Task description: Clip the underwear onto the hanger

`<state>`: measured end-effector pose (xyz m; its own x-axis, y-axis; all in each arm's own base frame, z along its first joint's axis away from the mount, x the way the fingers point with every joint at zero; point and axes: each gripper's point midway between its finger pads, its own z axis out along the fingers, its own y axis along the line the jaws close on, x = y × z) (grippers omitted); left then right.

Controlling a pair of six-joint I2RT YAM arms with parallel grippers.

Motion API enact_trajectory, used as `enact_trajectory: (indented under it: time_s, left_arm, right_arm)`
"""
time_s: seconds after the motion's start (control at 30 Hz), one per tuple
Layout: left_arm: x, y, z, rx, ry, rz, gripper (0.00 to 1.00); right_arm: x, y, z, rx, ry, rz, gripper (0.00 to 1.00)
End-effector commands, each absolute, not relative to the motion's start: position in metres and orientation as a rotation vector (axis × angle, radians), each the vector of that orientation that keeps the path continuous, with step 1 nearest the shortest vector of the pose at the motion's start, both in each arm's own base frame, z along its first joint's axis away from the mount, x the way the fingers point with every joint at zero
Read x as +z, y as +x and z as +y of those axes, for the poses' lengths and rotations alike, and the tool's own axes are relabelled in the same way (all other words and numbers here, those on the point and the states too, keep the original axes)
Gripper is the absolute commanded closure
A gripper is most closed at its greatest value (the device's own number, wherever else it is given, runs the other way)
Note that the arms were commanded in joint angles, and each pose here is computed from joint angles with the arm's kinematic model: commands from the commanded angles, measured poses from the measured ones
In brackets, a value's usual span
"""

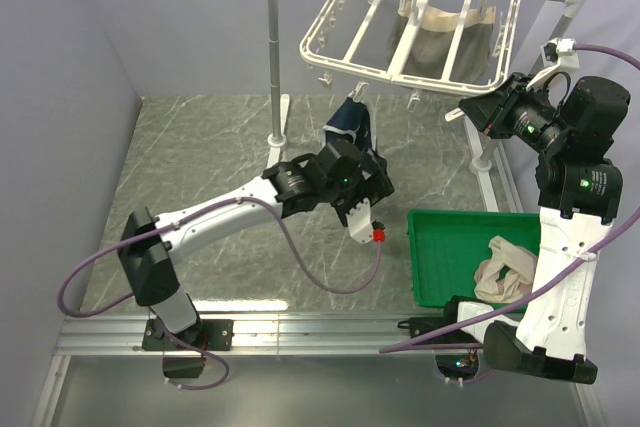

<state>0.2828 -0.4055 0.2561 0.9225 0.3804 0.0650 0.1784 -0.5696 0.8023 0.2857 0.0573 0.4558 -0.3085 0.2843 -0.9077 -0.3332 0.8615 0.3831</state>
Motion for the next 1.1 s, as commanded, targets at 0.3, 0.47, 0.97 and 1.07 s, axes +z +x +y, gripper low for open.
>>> enact_trajectory:
  time_s: [0.3,0.47,0.97,1.07]
  left_arm:
    - [0.273,0.31,-0.424,0.406,2.13,0.352,0.01]
    - [0.28,0.308,-0.427,0.4,2.104,0.326,0.01]
    - [0.238,0.363,-0.402,0.526,2.435,0.576,0.42]
    - [0.243,0.369,-0.409,0.515,2.408,0.579,0.73]
  right_arm:
    - [0.454,0.276,0.065,0.642,-0.094,1.798,1.0]
    - [0.452,0.277,0.065,0.649,-0.093,1.806,1.0]
    - [0.451,0.277,0.064,0.636,-0.092,1.813,1.0]
    - [0.45,0.277,0.064,0.633,-0.093,1.811,1.0]
